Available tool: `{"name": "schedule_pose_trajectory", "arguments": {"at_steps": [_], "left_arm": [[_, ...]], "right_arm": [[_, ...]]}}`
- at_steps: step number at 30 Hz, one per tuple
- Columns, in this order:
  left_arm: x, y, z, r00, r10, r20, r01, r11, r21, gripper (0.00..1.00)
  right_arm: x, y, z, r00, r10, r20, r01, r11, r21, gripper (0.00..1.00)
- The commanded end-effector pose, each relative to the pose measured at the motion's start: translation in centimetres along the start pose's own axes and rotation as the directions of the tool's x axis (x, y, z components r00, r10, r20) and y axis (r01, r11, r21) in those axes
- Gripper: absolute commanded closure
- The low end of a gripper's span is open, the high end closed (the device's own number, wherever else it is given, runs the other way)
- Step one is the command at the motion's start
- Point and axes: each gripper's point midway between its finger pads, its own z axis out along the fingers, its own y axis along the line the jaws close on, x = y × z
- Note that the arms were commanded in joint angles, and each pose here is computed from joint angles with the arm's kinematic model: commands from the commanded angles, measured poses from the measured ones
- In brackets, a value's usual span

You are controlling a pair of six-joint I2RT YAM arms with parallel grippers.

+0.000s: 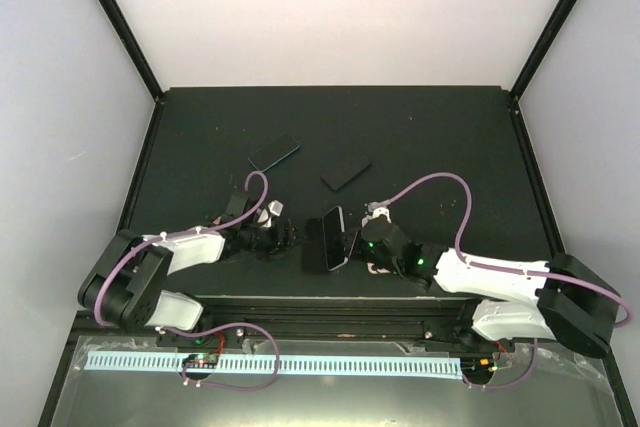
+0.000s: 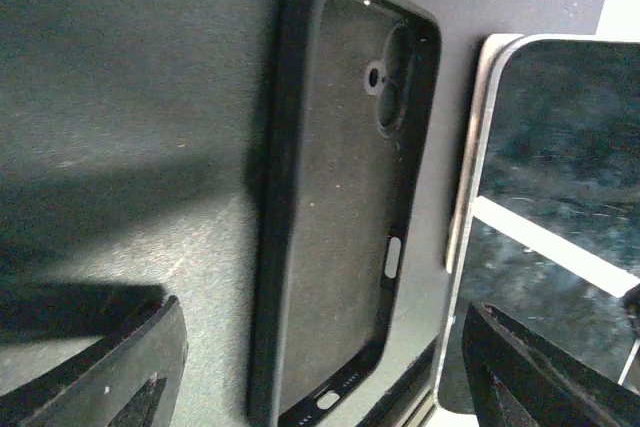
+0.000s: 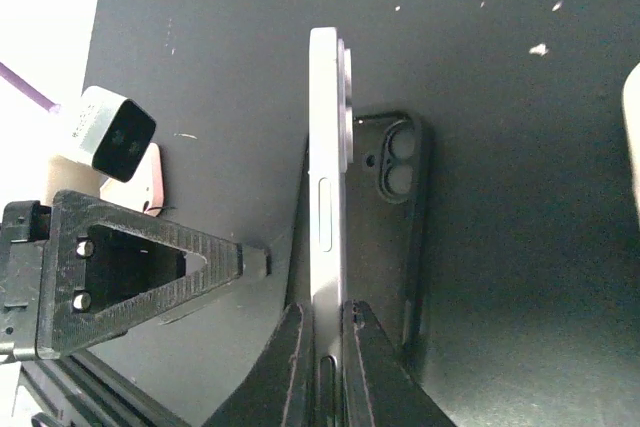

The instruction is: Put the phone into the phone case

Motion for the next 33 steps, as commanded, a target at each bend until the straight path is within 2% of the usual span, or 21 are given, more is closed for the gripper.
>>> {"name": "schedule_pose_trajectory", "arguments": {"at_steps": [1, 10, 17, 33], "left_arm": [[0.5, -0.4, 0.7, 0.999, 0.041, -0.031, -0.04, 0.998, 0.045, 0.24], [1.0, 0.1, 1.2, 0.998, 0.045, -0.036, -0.044, 0.999, 0.03, 0.35], [1.3, -0.3, 1.5, 0.998, 0.054, -0.04, -0.053, 0.998, 0.039, 0.42], [2.2, -0.8, 2.1, 0.997, 0.053, -0.063, -0.048, 0.997, 0.068, 0.48]], "right_arm": [[-1.3, 3.1, 0.5, 0.991, 0.135, 0.013, -0.131, 0.981, -0.146, 0.99], [0.6, 1.5, 2.7, 0.976, 0.21, -0.064, -0.217, 0.966, -0.142, 0.99], [1.8, 0.8, 3.9, 0.971, 0.21, -0.112, -0.224, 0.965, -0.133, 0.99], [1.3, -1.7, 4.7, 0.981, 0.191, -0.029, -0.193, 0.971, -0.142, 0.99]]}}
